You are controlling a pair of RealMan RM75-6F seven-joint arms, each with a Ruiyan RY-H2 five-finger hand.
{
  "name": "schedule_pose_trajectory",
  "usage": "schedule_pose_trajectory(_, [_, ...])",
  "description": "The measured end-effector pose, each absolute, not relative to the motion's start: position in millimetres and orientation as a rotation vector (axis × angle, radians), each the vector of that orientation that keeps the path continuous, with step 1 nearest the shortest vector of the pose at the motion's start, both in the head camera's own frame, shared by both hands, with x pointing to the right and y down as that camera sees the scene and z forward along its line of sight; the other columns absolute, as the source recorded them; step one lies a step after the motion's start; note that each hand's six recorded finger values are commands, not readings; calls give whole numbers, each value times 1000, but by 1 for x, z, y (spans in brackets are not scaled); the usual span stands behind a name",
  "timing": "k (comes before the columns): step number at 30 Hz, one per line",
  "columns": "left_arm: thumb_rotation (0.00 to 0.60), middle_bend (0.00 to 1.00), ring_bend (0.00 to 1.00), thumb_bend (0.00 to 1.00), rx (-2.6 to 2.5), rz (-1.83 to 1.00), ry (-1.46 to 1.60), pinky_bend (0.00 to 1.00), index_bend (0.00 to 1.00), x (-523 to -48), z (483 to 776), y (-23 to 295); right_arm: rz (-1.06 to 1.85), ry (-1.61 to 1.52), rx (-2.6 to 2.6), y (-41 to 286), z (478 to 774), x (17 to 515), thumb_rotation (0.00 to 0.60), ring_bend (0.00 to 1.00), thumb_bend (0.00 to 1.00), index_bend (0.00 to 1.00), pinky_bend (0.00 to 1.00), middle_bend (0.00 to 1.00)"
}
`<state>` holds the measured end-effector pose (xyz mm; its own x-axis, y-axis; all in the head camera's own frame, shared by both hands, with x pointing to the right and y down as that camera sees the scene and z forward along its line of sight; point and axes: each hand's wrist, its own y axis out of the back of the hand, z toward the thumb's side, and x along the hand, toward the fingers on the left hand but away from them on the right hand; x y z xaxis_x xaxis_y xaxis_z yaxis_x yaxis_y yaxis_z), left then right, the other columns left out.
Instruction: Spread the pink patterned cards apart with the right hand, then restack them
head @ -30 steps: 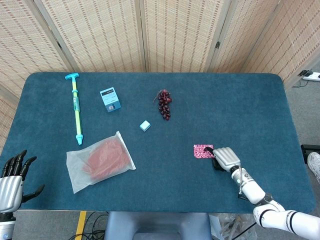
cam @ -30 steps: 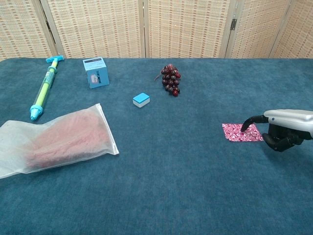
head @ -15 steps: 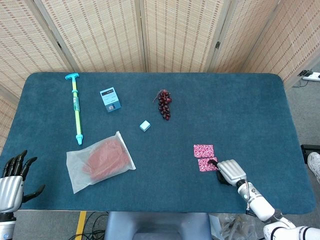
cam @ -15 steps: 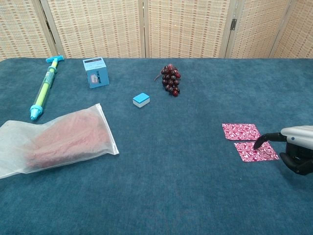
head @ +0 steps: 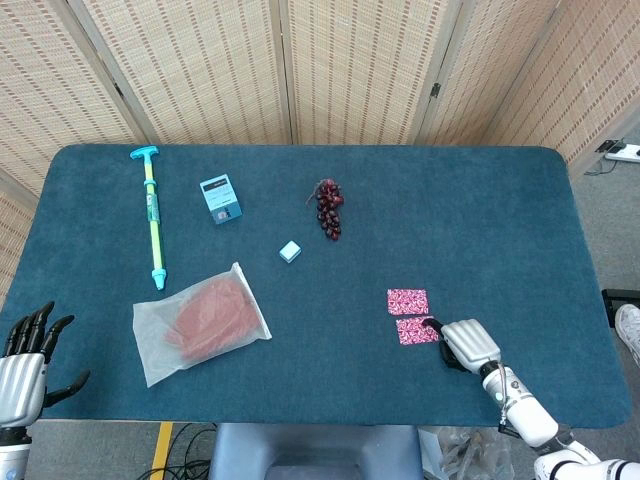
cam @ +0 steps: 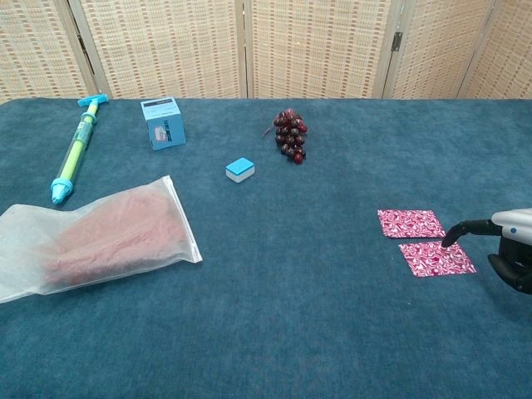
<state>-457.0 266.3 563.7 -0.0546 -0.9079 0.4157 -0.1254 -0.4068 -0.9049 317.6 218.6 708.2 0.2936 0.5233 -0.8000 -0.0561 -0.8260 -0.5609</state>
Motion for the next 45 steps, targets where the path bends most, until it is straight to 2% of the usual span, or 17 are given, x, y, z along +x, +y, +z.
schedule_pose_trajectory(14, [600,29,22,230,-1565,-1531,1129,90,194,-461,562,268,1559,-382,-2089,227,710,314,600,1000,842,187,1000,970])
schedule_pose_trajectory(20, [600,29,22,230,-1568,-1521,1128,90,194,-459,562,267,1530,-458,-2060,212,703,314,600,1000,842,187,1000,970])
schedule_pose_trajectory(27, [600,29,22,230,-1558,-1537,1129,90,194,-462,562,269,1518,-485,-2047,187,712,304,600,1000,842,187,1000,970])
schedule_pose_trajectory(45, [600,29,22,230,-1553,-1559,1118,90,194,-466,563,272,1560,-460,-2044,180,731,300,600,1000,838,187,1000,969])
